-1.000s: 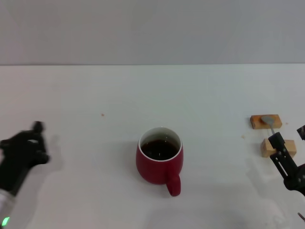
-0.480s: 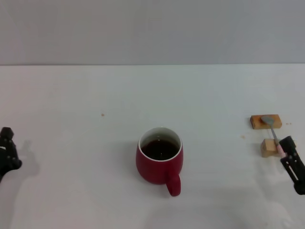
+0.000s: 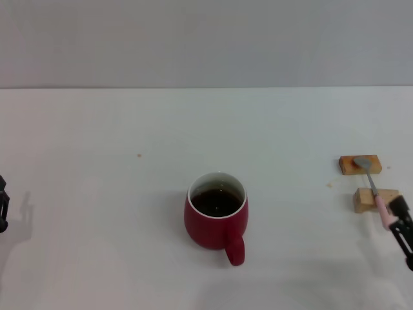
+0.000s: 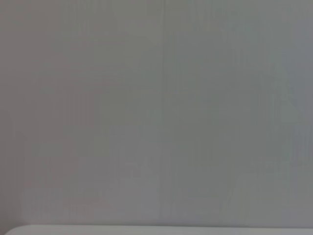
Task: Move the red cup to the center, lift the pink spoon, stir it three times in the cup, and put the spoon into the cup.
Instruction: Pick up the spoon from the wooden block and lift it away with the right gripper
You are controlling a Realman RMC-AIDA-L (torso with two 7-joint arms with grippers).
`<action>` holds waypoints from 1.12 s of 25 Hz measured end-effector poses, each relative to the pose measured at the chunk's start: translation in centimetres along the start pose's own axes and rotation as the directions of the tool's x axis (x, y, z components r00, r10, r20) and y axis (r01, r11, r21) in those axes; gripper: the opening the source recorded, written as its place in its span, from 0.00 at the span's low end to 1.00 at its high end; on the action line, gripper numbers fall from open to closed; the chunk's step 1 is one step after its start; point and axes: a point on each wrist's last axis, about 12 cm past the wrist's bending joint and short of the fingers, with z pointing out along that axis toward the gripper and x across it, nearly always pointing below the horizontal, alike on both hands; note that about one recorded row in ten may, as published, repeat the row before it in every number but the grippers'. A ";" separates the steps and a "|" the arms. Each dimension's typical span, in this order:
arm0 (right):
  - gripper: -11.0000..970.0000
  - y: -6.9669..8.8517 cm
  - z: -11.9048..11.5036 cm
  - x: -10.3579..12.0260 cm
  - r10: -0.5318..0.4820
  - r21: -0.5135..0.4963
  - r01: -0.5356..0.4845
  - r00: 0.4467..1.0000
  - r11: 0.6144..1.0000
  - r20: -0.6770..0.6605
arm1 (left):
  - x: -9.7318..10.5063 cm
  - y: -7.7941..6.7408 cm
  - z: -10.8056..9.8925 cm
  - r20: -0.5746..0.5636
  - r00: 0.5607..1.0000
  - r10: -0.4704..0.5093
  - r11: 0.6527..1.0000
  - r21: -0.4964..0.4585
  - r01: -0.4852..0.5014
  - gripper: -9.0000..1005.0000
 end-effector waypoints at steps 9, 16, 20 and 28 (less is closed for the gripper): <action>0.78 -1.5 -1.8 1.0 0.043 0.227 -0.024 0.996 0.974 -0.079 | 0.0 0.6 -0.3 -0.001 1.000 0.009 0.999 -0.032 -0.009 0.60; 0.78 -1.7 -1.1 1.6 0.066 0.228 -0.037 0.991 0.973 -0.119 | 0.0 0.6 -0.2 -0.001 1.000 0.012 0.999 -0.036 -0.012 0.78; 0.78 -1.3 -0.1 2.0 0.083 0.212 -0.051 0.986 0.976 -0.144 | -0.1 0.6 0.0 0.003 1.000 0.013 0.999 -0.034 -0.013 0.85; 0.78 -0.7 0.8 2.6 0.103 0.185 -0.069 0.977 0.980 -0.187 | -0.2 0.6 0.2 0.006 1.000 0.013 0.999 -0.034 -0.013 0.85</action>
